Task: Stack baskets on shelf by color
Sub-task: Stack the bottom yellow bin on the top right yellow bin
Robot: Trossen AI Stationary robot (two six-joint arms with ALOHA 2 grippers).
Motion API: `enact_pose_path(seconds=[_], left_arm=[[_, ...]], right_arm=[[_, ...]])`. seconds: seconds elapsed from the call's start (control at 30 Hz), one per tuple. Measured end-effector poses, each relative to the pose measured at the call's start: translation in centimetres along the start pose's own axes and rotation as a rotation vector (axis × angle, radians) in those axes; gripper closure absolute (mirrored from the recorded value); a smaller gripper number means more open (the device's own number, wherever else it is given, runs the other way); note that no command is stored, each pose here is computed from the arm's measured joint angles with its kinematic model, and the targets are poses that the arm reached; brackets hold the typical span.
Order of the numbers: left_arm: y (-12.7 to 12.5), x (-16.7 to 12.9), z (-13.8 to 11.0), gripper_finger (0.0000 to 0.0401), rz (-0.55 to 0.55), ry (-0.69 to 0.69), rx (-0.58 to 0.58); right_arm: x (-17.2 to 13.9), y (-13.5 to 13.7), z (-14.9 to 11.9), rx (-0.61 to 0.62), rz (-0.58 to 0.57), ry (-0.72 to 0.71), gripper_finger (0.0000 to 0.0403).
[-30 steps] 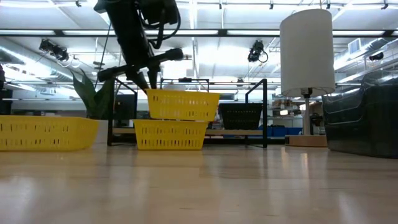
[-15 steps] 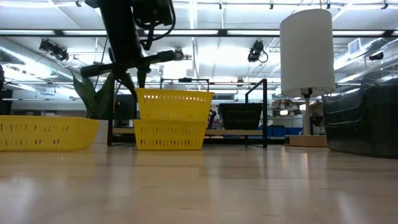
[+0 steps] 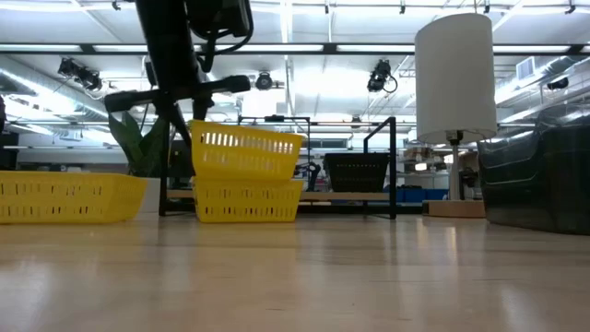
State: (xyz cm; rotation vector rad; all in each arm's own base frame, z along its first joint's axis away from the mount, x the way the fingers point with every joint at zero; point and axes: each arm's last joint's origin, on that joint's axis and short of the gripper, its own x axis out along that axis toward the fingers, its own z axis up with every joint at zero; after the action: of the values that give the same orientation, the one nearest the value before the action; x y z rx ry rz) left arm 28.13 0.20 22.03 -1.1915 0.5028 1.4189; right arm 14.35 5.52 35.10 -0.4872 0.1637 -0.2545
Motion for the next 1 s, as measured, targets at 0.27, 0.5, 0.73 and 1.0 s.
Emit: enact_pose_path(seconds=[0.27, 0.5, 0.73, 1.0], left_arm=[[-0.6, 0.6, -0.4, 0.0365, -0.039, -0.041, -0.037], [-0.5, 2.2, -1.3, 0.0365, 0.020, -0.059, -0.004], [-0.4, 2.6, -1.5, 0.0365, 0.044, -0.080, 0.048], [-0.5, 2.3, -1.2, 0.0365, 0.015, -0.142, 0.056]], right_arm=[[0.0, 0.0, 0.0, -0.004, 0.002, 0.004, 0.0226], [-0.2, -0.2, -0.1, -0.003, 0.002, 0.006, 0.0226], [-0.4, -0.3, -0.2, 0.011, 0.006, 0.002, 0.0226], [-0.5, -0.4, -0.2, 0.016, 0.019, -0.005, 0.0226]])
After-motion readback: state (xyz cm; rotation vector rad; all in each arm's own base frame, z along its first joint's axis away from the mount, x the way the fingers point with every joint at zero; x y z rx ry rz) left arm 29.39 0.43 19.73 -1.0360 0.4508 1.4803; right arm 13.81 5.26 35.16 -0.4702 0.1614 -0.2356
